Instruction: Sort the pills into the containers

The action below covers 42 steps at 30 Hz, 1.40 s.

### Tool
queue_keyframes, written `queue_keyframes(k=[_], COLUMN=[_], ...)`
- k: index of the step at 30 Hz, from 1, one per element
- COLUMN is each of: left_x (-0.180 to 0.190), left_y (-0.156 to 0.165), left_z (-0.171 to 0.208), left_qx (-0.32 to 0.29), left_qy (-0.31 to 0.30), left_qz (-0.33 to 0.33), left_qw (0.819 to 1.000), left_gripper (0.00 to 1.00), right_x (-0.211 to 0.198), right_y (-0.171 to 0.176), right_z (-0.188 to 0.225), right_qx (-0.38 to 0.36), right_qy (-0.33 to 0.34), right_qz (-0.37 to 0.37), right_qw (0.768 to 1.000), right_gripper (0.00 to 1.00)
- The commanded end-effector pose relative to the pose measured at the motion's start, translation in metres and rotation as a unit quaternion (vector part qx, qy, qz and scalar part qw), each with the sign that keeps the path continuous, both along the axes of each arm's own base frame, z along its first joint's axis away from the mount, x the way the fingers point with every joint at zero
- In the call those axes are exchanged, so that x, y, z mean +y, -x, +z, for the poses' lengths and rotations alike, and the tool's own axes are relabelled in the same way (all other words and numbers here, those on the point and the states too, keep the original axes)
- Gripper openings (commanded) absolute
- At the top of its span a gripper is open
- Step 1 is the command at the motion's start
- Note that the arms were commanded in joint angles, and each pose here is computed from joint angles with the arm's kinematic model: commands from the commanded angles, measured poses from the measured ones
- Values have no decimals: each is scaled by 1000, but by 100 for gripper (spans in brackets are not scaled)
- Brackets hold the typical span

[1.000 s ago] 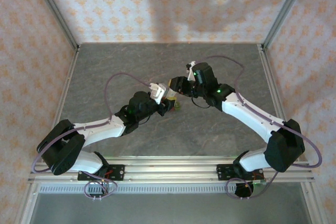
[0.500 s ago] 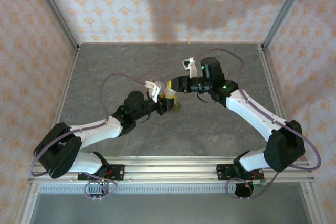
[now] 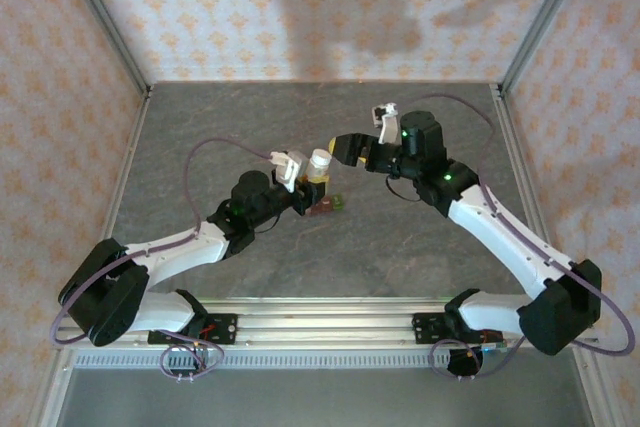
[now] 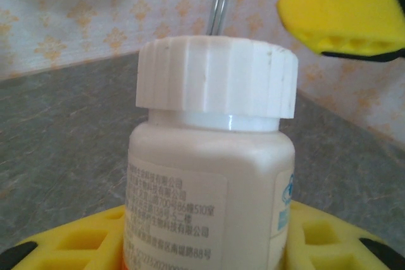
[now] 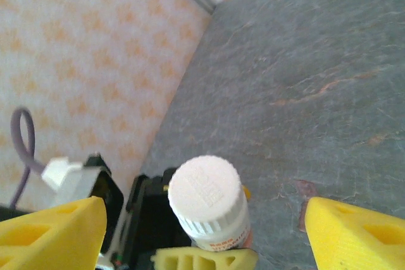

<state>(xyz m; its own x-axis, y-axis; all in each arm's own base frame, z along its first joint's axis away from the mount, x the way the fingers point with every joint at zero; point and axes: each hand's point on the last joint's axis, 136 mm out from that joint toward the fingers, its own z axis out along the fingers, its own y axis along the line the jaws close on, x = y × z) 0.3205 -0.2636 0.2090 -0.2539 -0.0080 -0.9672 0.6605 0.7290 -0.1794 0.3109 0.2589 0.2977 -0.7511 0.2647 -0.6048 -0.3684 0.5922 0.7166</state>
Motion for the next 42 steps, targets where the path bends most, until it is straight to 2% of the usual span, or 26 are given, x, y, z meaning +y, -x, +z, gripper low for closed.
queue_keyframes(k=[1,15,26,33,37,42], left_x=[4,-7,-10,-14,-15,-14], left_y=[-5,-3,-4,-6,-6,-5], left_z=[14,13,14,14,15,17], left_qx=[-30,-25,-26,-24,-26,-25], left_qy=[-26,-33,-28,-26,-24,-20], left_qz=[12,-5,-6,-9,-9,-10], left_qw=[999,999,999,999,999,999], left_gripper=[0,0,0,0,0,0], right_x=[-8,27,42,43,43,41], right_y=[-15,-17,-13,-12,-10,-8], right_z=[-16,-27,-37,-31,-35,-44], right_qx=[41,44,51,46,48,41], right_qy=[-14,-1,-2,-6,-2,14], right_qz=[-71,-45,-23,-20,-18,-11], right_qw=[997,998,998,999,999,999], right_gripper=[83,82,72,74,69,50])
